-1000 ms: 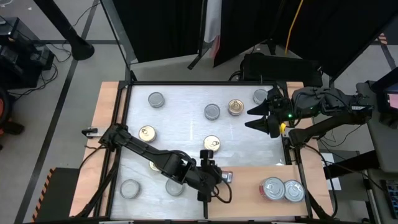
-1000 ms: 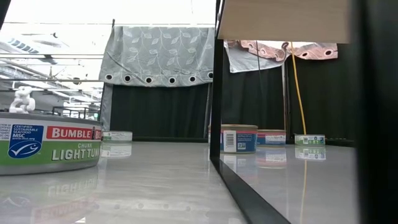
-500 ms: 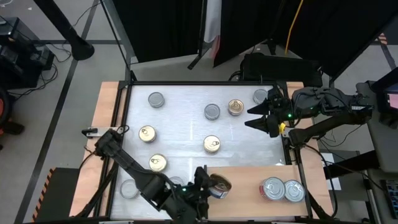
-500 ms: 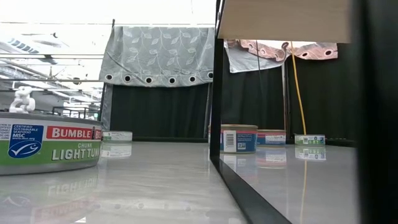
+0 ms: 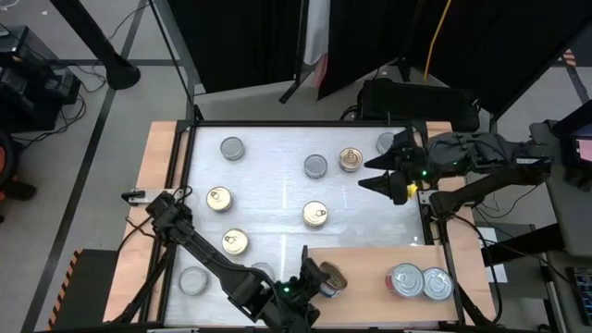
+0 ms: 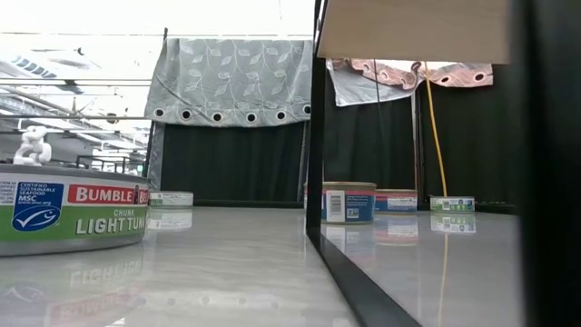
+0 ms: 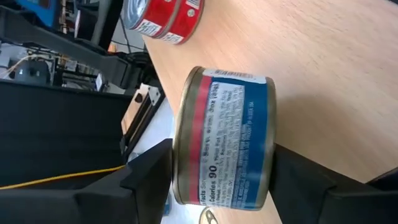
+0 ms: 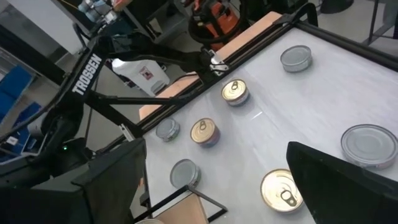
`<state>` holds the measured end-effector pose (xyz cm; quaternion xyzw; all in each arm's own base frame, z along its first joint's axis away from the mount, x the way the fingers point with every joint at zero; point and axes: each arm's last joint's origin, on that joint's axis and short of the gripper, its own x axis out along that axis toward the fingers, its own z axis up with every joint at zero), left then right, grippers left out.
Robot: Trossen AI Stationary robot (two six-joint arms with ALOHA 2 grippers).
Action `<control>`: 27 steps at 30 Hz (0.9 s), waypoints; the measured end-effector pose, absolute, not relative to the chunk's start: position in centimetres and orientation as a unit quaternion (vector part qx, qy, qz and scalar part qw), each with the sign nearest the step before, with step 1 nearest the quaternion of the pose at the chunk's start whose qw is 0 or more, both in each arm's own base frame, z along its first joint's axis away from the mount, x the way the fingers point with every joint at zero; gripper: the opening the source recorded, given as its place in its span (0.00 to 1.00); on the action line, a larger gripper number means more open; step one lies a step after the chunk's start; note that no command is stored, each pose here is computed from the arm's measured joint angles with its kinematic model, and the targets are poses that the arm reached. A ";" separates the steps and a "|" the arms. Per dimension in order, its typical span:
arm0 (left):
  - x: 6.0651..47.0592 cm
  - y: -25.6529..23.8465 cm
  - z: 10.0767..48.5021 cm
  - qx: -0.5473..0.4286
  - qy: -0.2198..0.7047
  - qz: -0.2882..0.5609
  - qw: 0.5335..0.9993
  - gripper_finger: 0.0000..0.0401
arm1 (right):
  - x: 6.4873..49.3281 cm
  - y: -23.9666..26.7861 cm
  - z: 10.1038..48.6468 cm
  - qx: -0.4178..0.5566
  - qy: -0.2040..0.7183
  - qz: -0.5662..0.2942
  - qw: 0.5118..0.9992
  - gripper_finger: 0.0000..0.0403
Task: Stack canned seafood by type on shelf
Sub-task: Put the blue-pink tuna can on the shelf
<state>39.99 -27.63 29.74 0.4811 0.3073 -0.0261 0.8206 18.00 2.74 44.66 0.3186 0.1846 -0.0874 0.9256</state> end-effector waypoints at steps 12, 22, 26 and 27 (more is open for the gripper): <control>40.3 -26.9 31.1 0.418 0.298 -0.077 0.855 0.62 | 19.0 3.0 44.5 0.327 0.190 -0.074 0.923 0.94; 39.7 -25.1 33.3 0.350 0.304 -0.136 0.875 0.62 | 18.9 3.0 44.6 0.327 0.187 -0.072 0.924 0.94; 38.8 -24.4 35.2 0.289 0.300 -0.110 0.902 0.62 | 18.9 3.0 44.6 0.338 0.187 -0.073 0.919 0.94; 38.2 -24.0 36.2 0.257 0.300 -0.088 0.914 0.62 | 18.9 3.1 44.5 0.349 0.189 -0.070 0.915 0.94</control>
